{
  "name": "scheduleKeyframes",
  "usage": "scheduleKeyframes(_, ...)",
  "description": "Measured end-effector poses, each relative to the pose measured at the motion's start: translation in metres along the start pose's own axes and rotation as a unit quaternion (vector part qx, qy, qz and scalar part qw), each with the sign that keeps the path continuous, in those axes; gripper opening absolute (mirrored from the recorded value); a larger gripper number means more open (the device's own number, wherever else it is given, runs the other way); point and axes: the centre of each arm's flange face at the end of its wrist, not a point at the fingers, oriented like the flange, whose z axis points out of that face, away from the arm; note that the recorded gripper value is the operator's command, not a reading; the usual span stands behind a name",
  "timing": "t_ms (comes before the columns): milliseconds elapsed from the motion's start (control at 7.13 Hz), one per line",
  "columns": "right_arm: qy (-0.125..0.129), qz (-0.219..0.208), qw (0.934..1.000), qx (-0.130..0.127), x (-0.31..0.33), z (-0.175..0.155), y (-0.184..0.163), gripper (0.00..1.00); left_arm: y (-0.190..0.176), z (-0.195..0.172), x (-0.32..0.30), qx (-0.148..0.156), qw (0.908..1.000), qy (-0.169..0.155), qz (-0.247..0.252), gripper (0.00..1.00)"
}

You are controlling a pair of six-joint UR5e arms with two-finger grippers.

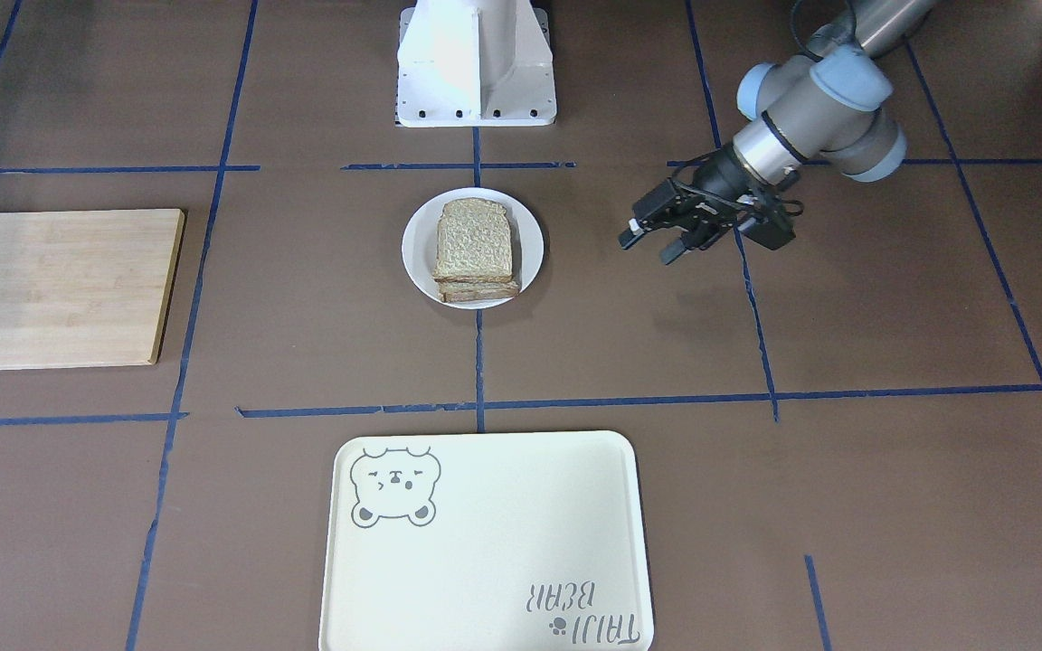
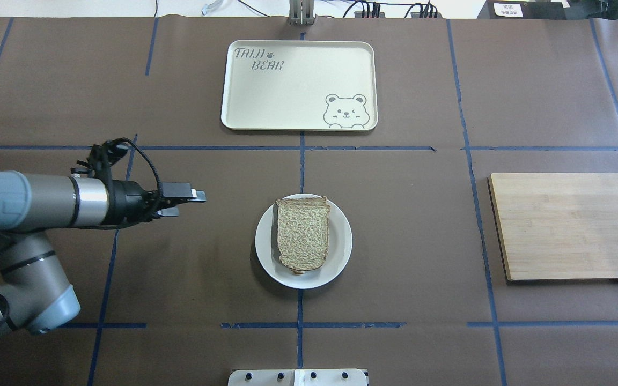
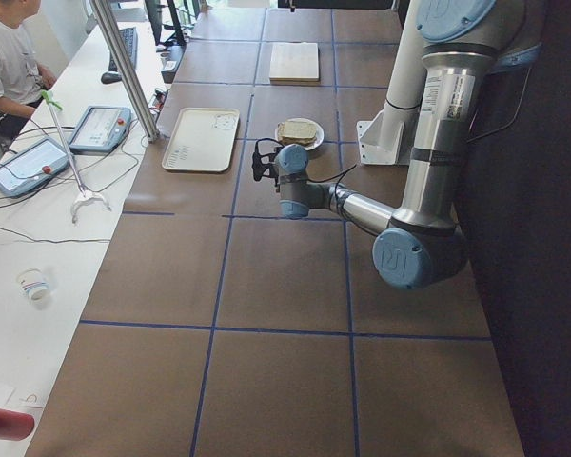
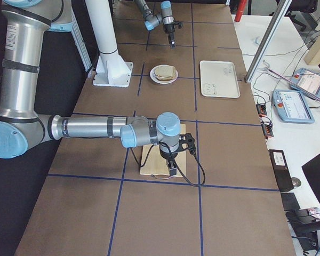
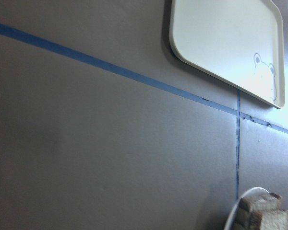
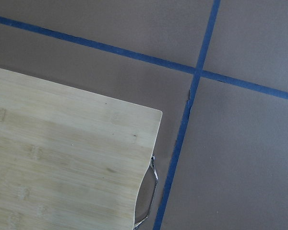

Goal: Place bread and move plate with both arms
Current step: 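Reach the left gripper to the plate rim and grip it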

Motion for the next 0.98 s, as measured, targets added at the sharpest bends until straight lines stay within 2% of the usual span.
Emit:
scheduleKeyframes(140, 0.000, 0.000, 1.0000, 0.000, 0.000, 0.000, 0.000, 1.00, 0.037, 0.028, 0.015, 0.001, 0.9998, 0.014, -0.012, 0.93)
scheduleKeyframes(280, 0.000, 0.000, 1.0000, -0.001, 0.000, 0.000, 0.000, 1.00, 0.067, 0.047, 0.023, 0.002, 0.9996, 0.022, -0.018, 0.71)
scheduleKeyframes(421, 0.000, 0.001, 1.0000, -0.001, 0.000, 0.000, 0.000, 1.00, 0.085, 0.060, 0.028, 0.007, 0.9993, 0.027, -0.024, 0.55)
scheduleKeyframes(701, 0.000, 0.001, 1.0000, -0.001, 0.000, 0.001, 0.000, 1.00, 0.098, 0.079, 0.029, 0.013, 0.9988, 0.028, -0.040, 0.51)
scheduleKeyframes(982, 0.000, 0.001, 1.0000, -0.001, 0.001, 0.001, 0.001, 1.00, 0.099, 0.086, 0.027, 0.014, 0.9986, 0.025, -0.044, 0.35)
